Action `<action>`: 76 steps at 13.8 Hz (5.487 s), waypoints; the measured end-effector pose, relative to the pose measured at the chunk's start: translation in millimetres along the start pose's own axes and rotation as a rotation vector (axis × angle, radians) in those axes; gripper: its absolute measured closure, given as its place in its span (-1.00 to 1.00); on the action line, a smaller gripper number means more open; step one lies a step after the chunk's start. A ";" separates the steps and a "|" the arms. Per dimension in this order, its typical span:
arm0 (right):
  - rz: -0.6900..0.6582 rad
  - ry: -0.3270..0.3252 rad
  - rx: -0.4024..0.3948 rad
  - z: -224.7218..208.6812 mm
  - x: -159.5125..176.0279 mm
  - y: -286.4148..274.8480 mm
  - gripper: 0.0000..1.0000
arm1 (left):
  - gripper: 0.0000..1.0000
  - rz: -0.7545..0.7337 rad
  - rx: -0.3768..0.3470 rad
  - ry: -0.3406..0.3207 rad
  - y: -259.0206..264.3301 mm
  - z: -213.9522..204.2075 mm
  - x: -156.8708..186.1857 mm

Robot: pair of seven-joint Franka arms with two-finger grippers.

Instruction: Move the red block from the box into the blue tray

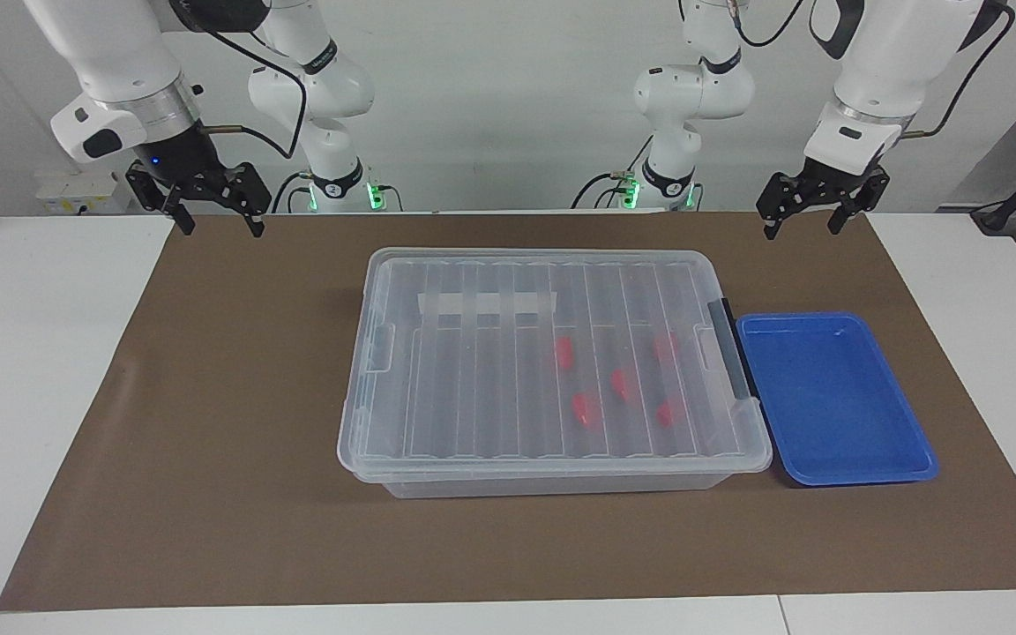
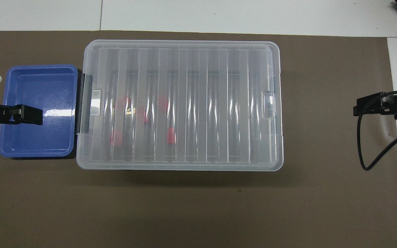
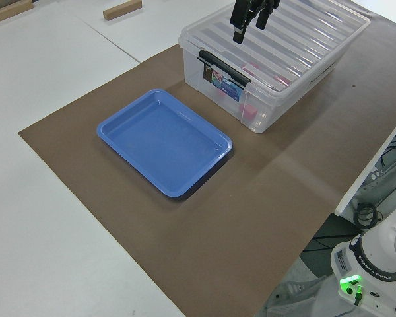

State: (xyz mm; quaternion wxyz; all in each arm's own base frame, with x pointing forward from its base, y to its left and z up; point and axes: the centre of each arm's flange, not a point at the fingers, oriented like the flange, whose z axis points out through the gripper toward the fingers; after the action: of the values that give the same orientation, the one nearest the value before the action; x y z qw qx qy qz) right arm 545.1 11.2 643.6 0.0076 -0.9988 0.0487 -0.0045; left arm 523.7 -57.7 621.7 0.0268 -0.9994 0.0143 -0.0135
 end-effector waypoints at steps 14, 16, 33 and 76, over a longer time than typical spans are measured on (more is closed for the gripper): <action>0.034 0.118 0.037 95.3 10.1 -82.9 -0.99 | -1.00 0.000 0.000 0.000 0.0 0.0 0.0; 0.027 0.120 0.041 121.4 12.5 -99.3 -0.98 | -1.00 0.000 0.000 0.000 0.0 0.0 0.0; -0.022 0.098 0.002 182.1 8.7 -111.5 -0.97 | -1.00 0.000 0.000 0.000 0.0 0.0 0.0; -0.081 0.097 -0.059 109.4 8.1 -15.5 -0.96 | -1.00 -0.243 -0.064 0.099 202.5 226.7 43.1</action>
State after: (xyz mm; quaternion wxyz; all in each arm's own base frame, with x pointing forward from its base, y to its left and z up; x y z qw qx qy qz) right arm 555.6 27.4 534.6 -0.0243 -0.9983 0.0084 -0.0515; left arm 567.5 -249.0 385.7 -0.0078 -0.9922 -0.1054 -0.0654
